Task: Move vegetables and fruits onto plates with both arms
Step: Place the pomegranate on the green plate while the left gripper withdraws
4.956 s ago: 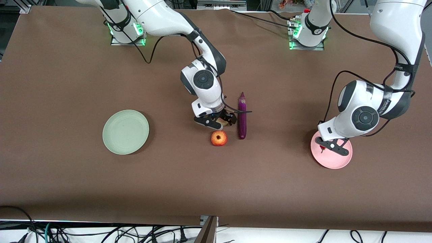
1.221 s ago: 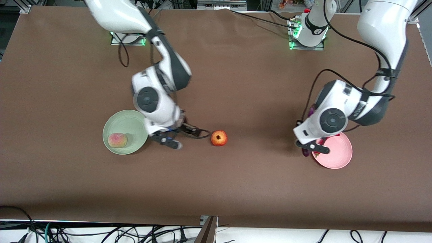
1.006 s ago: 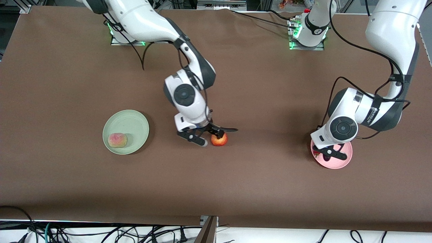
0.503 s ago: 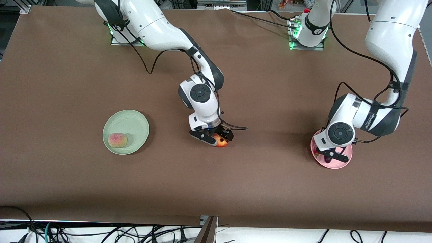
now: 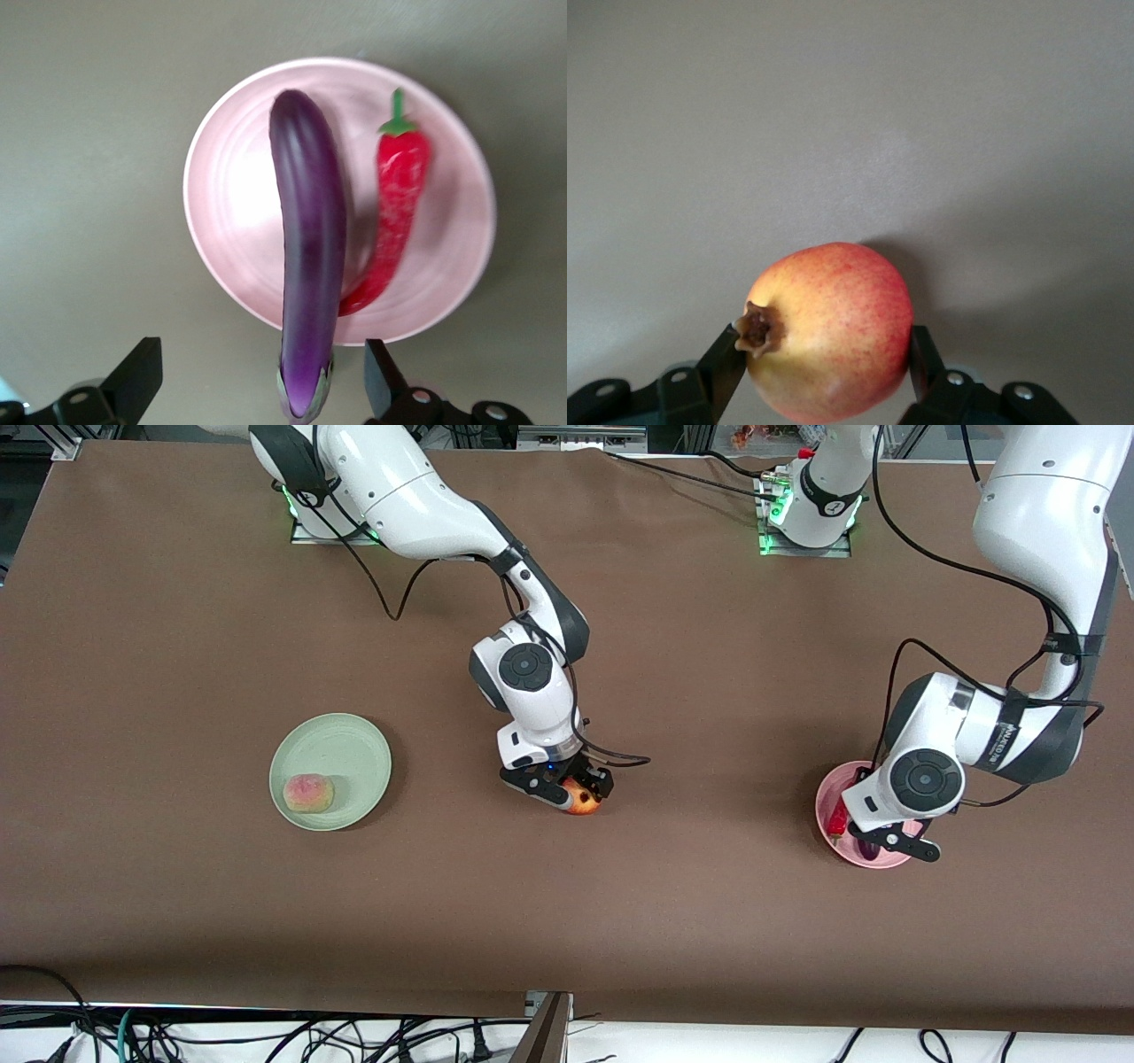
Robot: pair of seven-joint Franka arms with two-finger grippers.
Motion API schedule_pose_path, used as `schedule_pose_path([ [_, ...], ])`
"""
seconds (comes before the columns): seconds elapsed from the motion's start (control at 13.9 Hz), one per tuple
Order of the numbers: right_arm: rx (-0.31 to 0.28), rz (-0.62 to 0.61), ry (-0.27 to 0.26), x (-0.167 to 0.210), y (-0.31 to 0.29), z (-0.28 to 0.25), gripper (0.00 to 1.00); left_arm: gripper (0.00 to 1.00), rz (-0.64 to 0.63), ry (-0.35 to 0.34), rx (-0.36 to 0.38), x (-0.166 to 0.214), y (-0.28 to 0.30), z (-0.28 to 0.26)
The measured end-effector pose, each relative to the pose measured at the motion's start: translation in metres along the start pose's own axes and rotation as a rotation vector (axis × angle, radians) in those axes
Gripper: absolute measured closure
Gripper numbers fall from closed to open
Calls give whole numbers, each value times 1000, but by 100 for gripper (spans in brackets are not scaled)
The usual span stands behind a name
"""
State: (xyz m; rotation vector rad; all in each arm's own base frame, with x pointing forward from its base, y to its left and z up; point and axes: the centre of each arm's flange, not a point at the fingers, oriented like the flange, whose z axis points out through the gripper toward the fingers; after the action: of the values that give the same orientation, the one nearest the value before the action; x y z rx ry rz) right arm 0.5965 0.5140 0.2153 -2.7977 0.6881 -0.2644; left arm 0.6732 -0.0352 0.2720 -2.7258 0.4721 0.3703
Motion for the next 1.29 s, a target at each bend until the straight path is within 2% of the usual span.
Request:
schedule_pose_path([
  [0.22, -53, -28, -10, 23, 3, -19, 20, 0, -65, 56, -138, -6, -1, -42],
  [0.43, -119, -129, -55, 91, 25, -74, 20, 0, -133, 137, -242, -25, -14, -110],
  [0.65, -179, -288, -144, 173, 82, -124, 20, 0, -182, 165, -245, -69, -39, -189],
  [0.86, -204, -386, -210, 249, 179, -147, 20, 0, -255, 200, -277, -110, -74, -236],
  [1.01, -221, -379, -275, 267, 241, -143, 20, 0, -290, 207, -304, -125, -81, -247],
  [1.15, -217, -347, -339, 262, 289, -125, 20, 0, -290, 216, -365, -146, -71, -251],
  [1.29, -199, -323, -373, 253, 318, -108, 20, 0, -292, 278, -353, -173, -53, -257],
])
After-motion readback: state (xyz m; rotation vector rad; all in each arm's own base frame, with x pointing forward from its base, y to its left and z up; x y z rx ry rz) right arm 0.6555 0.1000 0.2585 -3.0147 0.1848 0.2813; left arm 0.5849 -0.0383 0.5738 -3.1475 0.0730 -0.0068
